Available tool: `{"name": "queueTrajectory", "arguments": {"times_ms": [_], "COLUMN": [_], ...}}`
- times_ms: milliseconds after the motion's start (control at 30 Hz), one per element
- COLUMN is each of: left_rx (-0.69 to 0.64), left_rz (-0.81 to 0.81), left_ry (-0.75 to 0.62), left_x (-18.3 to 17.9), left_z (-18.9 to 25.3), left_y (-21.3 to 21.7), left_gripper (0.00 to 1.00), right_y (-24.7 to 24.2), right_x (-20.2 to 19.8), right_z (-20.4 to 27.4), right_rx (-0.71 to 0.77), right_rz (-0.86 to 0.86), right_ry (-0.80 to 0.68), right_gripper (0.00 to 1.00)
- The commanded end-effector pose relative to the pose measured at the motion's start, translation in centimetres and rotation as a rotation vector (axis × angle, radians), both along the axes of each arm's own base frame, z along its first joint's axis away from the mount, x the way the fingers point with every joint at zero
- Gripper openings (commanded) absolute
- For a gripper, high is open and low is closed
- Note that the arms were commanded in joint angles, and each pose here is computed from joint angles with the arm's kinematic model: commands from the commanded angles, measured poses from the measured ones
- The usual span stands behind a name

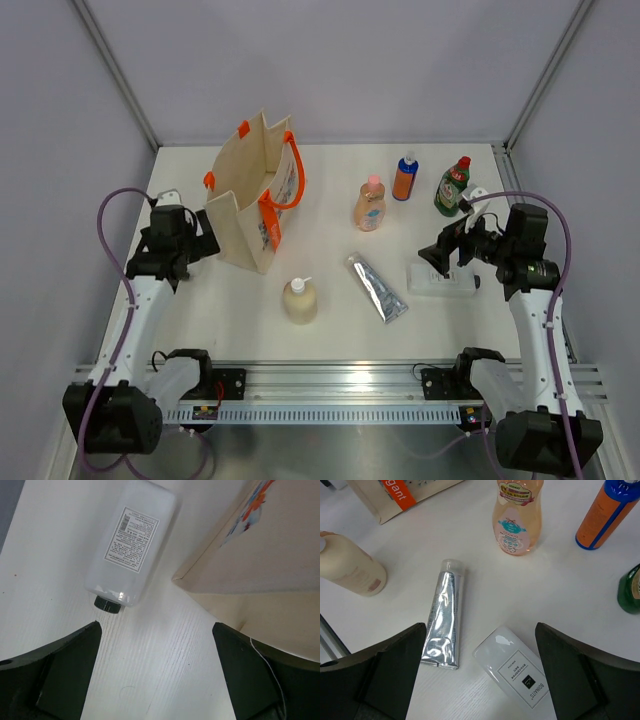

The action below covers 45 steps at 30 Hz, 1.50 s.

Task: Place the personal care products into the canvas bag

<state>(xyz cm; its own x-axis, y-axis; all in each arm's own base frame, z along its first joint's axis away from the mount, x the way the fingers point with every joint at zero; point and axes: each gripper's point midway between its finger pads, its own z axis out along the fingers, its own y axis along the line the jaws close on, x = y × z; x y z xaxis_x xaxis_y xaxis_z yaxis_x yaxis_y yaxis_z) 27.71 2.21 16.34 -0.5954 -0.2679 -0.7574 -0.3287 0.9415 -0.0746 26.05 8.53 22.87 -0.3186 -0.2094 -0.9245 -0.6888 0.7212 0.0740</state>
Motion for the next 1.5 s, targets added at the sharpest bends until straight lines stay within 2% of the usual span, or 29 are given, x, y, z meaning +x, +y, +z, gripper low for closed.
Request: {"name": "queueTrajectory", "arguments": {"times_ms": [0,133,233,367,500,533,733,967,1033,1167,1233,1333,1367,1433,1467], "left_rx": [0.025,0.016,0.008,0.022,0.040,0.036,0.052,-0.050,-0.071,-0.044,-0.055,-0.039,-0.026,-0.034,-0.026], "left_rz": [0.000,0.027,0.003,-0.094,-0.066,-0.061,-0.063,-0.185,-0.175,-0.129,-0.093,-0.037,-0.013,0.014,0.044], "left_ry": [0.065,0.095,0.016,-0.019,0.065,0.121,0.146,0.241,0.312,0.363,0.372,0.398,0.403,0.400,0.390], "left_x": [1.2,2.1,3.6,4.9,5.8,5.6,6.1,8.2,7.9,8.1,8.4,8.7,8.8,9.1,9.2], "left_z": [-1.1,-2.4,-2.5,-3.8,-4.8,-6.0,-7.6,-10.5,-12.4,-13.6,-13.8,-14.1,-14.0,-13.5,-13.0], "left_y": [0.7,2.2,2.4,1.9,3.4,3.7,6.5,4.8,4.9,6.0,6.3,7.2,7.5,7.7,8.1], "left_gripper": [0.99,0.96,0.95,0.97,0.97,0.97,0.99,0.99,0.99,0.98,0.93,0.76,0.59,0.45,0.23], "right_y": [1.0,1.0,0.8,0.4,0.3,0.3,0.2,0.2,0.2,0.0,-0.1,-0.1,-0.1,-0.2,-0.2], "right_x": [-1.0,-1.3,-1.3,-1.1,-1.1,-1.1,-1.0,-0.7,-0.6,-0.4,-0.4,-0.3,-0.3,-0.2,-0.3], "right_z": [1.5,1.6,1.8,2.2,2.5,2.5,2.2,1.7,1.5,1.3,1.1,1.0,1.0,0.9,0.8], "right_rx": [-0.009,-0.011,-0.023,-0.038,-0.045,-0.045,-0.046,-0.041,-0.044,-0.051,-0.053,-0.053,-0.053,-0.055,-0.056], "right_rz": [0.085,0.083,0.070,0.040,0.029,0.028,0.029,0.029,0.027,0.020,0.017,0.015,0.015,0.012,0.013], "right_ry": [-0.092,-0.103,-0.123,-0.154,-0.177,-0.174,-0.164,-0.142,-0.134,-0.130,-0.127,-0.121,-0.121,-0.120,-0.118], "right_gripper": [0.99,1.00,0.99,1.00,1.00,1.00,0.99,0.99,1.00,1.00,0.99,0.99,0.99,1.00,0.99]}}
